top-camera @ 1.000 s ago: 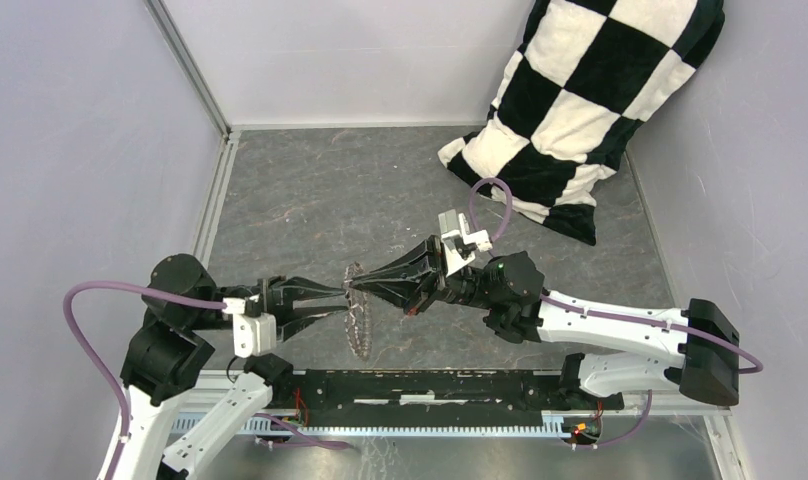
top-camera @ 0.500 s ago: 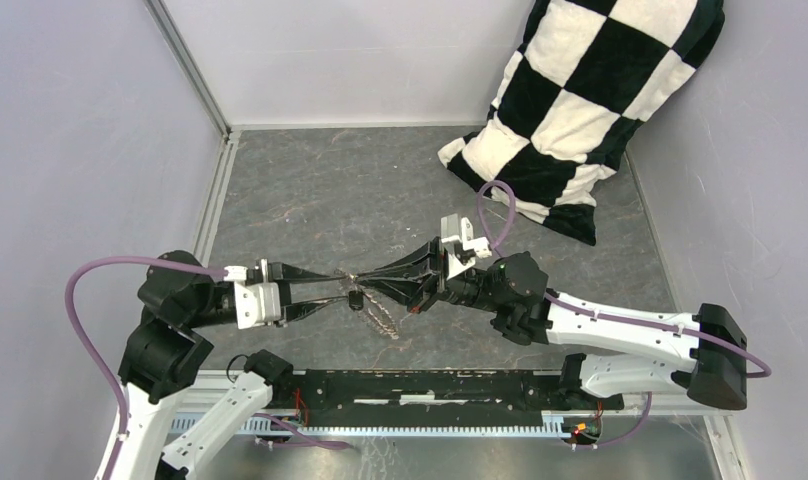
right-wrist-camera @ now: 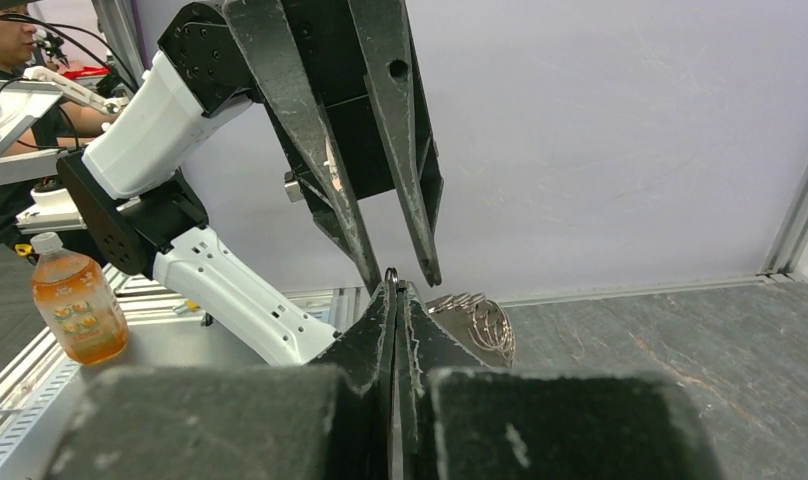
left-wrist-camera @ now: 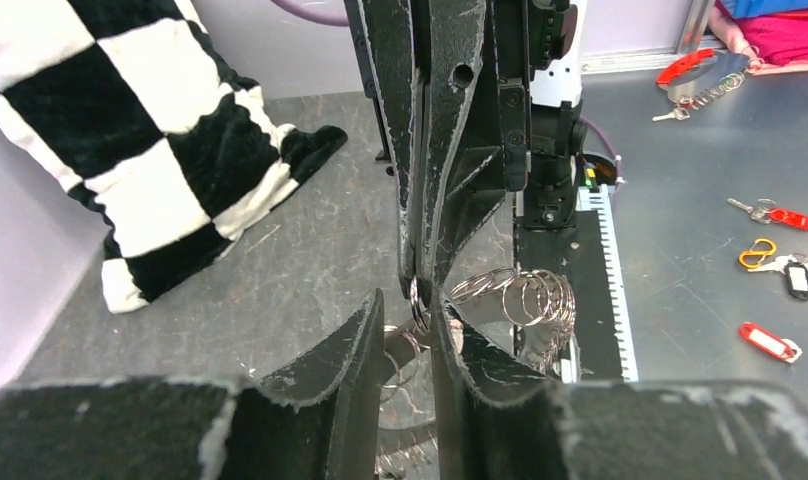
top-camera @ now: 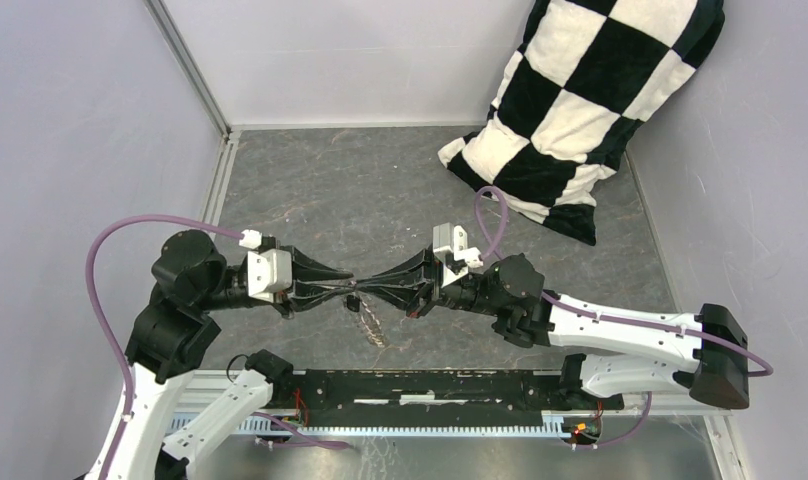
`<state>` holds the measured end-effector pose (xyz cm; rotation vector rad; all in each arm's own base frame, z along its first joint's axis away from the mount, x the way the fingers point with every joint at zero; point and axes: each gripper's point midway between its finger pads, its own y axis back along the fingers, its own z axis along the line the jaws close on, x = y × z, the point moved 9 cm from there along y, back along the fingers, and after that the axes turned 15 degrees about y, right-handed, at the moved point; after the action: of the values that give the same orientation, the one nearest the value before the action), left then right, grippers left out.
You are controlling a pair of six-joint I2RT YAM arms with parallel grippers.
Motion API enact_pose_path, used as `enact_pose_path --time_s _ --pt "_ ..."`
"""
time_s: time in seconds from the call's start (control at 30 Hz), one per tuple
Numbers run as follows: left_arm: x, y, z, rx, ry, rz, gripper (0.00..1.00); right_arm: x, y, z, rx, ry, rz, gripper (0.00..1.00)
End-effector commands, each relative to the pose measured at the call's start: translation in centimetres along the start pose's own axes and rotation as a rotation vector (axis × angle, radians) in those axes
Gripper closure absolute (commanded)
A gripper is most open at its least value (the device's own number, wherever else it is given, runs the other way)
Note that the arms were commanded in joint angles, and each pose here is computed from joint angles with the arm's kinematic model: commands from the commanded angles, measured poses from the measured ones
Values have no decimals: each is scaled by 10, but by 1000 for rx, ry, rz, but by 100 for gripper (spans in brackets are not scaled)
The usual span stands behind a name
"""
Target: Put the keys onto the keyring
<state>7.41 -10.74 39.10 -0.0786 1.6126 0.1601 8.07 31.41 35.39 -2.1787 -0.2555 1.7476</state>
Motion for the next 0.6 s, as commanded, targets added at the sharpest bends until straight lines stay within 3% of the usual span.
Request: enact_pose_path --time_s 0.0,0.3,0.43,0.57 --pt "-3 3 -4 3 21 27 70 -35 -2 -5 31 54 -110 100" --pt "1 1 1 -7 9 49 96 -35 -6 -4 17 65 -98 100" --pt "3 1 2 -7 9 54 98 -35 -8 -3 -7 79 -66 99" --pt "6 4 3 1 -67 97 98 -41 -9 -11 -26 156 118 70"
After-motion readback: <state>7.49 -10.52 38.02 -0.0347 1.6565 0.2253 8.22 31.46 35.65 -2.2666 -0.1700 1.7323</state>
